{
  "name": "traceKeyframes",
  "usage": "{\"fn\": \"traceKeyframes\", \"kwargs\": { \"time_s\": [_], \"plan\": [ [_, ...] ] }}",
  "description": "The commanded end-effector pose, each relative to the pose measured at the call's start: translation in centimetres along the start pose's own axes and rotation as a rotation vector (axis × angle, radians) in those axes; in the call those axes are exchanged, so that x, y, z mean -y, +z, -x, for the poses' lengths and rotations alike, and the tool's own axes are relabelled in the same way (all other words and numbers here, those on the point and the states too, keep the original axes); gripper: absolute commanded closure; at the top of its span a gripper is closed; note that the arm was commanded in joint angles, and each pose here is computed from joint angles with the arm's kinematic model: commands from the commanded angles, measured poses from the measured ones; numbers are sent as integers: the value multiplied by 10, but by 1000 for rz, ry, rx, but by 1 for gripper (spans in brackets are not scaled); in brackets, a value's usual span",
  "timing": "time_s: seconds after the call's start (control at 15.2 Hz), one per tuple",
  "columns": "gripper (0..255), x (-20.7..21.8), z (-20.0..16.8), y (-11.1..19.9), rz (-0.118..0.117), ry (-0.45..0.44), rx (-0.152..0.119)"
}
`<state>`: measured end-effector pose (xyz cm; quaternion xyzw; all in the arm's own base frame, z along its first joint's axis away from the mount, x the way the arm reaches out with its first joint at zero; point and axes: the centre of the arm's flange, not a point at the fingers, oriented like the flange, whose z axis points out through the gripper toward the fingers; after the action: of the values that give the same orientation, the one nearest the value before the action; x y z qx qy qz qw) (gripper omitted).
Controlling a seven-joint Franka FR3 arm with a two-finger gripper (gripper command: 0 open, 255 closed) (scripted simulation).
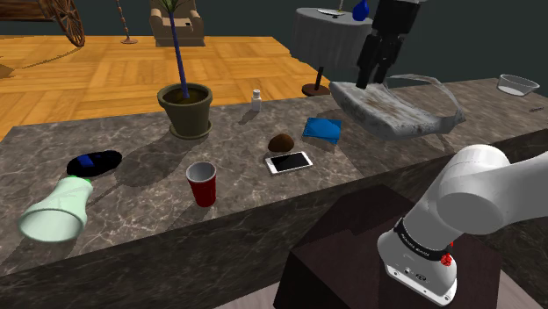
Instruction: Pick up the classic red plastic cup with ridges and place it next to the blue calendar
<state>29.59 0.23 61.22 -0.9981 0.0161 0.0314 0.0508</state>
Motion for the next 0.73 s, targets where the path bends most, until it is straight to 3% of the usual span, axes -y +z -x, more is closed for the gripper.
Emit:
{"fn": "traceKeyframes", "kwargs": {
  "time_s": [0.0, 0.66],
  "plan": [
    [0, 0, 0, 0, 0, 0, 0],
    [0, 86, -66, 70, 0, -57, -30]
  ]
}}
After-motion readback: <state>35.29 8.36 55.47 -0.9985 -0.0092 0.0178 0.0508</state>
